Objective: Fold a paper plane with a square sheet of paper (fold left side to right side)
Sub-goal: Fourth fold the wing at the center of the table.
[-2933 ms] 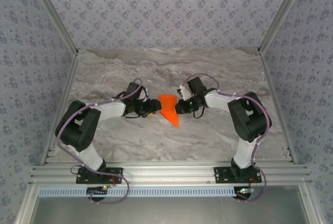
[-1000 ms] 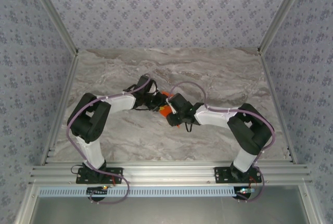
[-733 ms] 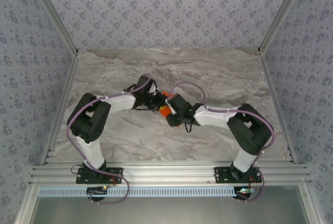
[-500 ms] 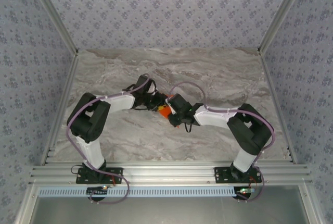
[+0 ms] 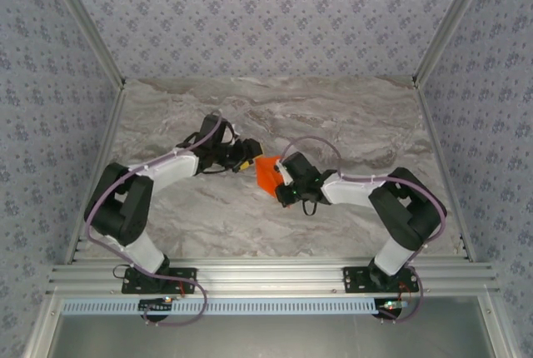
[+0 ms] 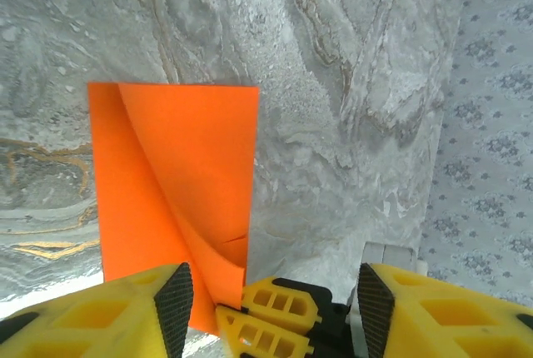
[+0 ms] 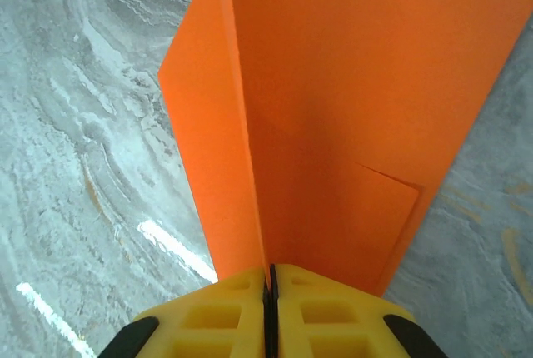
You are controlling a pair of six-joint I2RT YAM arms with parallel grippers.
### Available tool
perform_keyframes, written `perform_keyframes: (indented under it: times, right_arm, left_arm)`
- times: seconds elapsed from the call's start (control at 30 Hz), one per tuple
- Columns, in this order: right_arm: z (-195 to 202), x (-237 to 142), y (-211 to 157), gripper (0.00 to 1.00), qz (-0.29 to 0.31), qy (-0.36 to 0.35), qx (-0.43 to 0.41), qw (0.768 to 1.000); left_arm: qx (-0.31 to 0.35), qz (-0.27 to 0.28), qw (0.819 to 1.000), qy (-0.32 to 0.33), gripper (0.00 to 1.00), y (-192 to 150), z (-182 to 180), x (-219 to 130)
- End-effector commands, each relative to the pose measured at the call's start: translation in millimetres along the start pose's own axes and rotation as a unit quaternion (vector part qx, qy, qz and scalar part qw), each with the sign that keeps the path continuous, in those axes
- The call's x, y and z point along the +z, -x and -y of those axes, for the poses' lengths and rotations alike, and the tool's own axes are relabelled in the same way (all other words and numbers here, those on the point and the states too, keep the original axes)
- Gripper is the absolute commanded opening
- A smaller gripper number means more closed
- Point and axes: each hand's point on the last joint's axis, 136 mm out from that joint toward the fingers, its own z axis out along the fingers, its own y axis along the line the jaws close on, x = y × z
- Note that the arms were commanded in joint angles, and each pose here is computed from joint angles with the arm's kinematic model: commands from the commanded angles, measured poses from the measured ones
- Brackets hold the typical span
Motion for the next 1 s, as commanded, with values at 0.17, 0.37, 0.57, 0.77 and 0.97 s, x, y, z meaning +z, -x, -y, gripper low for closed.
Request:
perform_keyframes:
  times: [0.17, 0.37, 0.57, 0.77, 0.97]
  right_arm:
    - [-10, -19, 14, 0.08, 0.038, 0.116, 0.072, 0.990]
    - [-9, -20, 18, 0.08, 0.032, 0.164, 0.110, 0.980]
    - [-6, -11, 12, 0.07, 0.016, 0.180, 0.139, 0.974]
    - [-1, -6, 5, 0.07, 0.004, 0.174, 0.150, 0.973]
    - [1, -3, 4, 0.07, 0.003, 0.179, 0.161, 0.971]
  left_arm:
    - [-0.005, -0.020, 1.000, 0.016, 0.44, -17, -24, 10]
    - [0.001, -0.045, 0.999, 0.016, 0.40, -26, -20, 36]
    - [0.003, -0.056, 0.998, 0.014, 0.40, -27, -16, 51]
    - [0.003, -0.065, 0.998, 0.017, 0.41, -29, -15, 61]
    - [-0.008, -0.073, 0.997, 0.036, 0.41, -33, -27, 72]
